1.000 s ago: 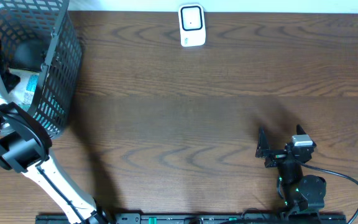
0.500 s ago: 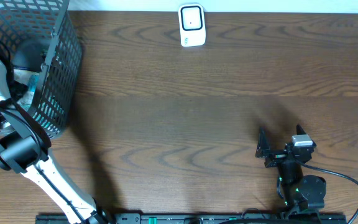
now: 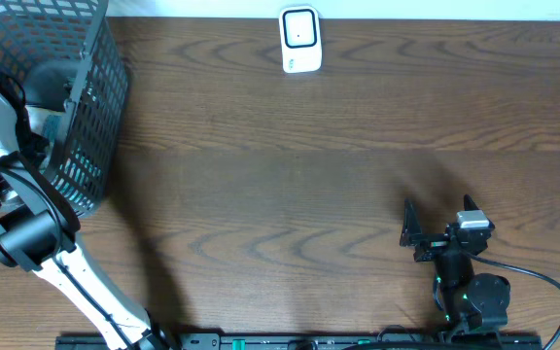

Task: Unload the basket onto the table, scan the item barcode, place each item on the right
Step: 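Reach into the basket and grasp the small orange box with the left gripper, then carry the orange box to the scanner and release it on the table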

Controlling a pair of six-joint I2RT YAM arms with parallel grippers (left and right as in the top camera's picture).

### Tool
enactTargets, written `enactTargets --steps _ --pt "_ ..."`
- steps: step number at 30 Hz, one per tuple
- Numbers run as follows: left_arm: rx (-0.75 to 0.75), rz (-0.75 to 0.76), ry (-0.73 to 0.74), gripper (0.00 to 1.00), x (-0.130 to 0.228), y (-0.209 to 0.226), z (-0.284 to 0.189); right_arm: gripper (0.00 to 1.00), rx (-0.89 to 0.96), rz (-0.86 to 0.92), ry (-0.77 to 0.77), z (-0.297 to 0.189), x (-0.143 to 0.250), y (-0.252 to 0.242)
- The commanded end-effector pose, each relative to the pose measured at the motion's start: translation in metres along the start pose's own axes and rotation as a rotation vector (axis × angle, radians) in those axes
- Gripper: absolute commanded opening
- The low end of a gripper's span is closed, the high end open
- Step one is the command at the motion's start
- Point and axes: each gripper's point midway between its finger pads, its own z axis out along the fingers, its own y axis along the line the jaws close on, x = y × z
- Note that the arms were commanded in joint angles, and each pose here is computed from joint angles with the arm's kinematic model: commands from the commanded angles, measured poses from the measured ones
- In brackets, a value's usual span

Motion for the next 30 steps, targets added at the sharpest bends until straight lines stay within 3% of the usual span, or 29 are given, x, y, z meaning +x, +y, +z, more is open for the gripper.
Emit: enactTargets --steps 1,9,20,25,30 --pt "0.014 0.056 0.029 0.08 0.006 -0.002 0.004 0.99 0.006 0.01 0.002 0.0 0.001 -0.001" --pt "0.085 0.034 -0.057 0.07 -0.015 0.01 -0.05 0.99 0.006 0.01 0.002 0.0 0.001 -0.001" --pt "0.354 -0.189 -0.401 0.07 -0.045 0.074 -0.212 0.99 0.006 0.01 0.002 0.0 0.001 -0.001" --pt "0.722 -0.214 -0.537 0.07 -0.04 0.078 -0.309 0.99 0.006 0.01 0.002 0.0 0.001 -0.001" --pt "1.249 -0.013 -0.601 0.07 0.004 0.057 -0.427 0.99 0.006 0.01 0.002 0.0 0.001 -0.001"
